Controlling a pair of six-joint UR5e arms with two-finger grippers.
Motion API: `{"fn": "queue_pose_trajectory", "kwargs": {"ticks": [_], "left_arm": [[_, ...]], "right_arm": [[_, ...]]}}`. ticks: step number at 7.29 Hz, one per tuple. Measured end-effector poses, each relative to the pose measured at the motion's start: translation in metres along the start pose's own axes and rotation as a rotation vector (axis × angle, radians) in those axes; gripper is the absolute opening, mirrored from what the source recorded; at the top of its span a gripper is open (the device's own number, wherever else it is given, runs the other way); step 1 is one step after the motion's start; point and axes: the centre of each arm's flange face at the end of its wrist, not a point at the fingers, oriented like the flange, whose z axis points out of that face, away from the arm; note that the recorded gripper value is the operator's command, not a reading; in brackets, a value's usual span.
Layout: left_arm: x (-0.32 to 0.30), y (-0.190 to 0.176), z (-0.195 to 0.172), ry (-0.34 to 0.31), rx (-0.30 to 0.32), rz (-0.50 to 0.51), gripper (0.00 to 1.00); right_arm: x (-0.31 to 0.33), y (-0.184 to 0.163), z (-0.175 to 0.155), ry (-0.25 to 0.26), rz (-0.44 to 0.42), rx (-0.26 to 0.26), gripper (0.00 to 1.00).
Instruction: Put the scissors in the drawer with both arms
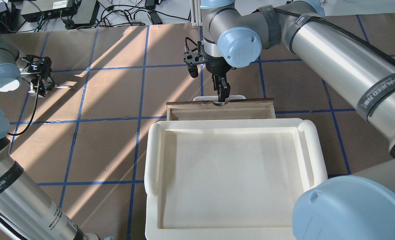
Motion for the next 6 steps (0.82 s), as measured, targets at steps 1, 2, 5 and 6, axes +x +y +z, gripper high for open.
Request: {"fn": "queue_pose_trajectory", "kwargs": {"ticks": [1,2,5,6], "left_arm": [[0.000,-0.001,-0.004,-0.003,-0.001,0.002,0.00],[-0.002,-0.005,-0.009,-0.005,0.000,0.005,0.00],[-0.011,-0.049,-0.052,0.007,0.009,0.017,0.00],[-0.014,-0.073,-0.070,0.019,0.018,0.014,0.00]], "right_arm": [[0.005,0.007,-0.004,0.014,0.003,0.001,0.60],[0.010,0.011,-0.008,0.028,0.002,0.002,0.59],[0.029,0.013,-0.006,0.062,-0.017,0.002,0.60],[0.039,0.015,-0.005,0.080,-0.020,0.002,0.60]]}}
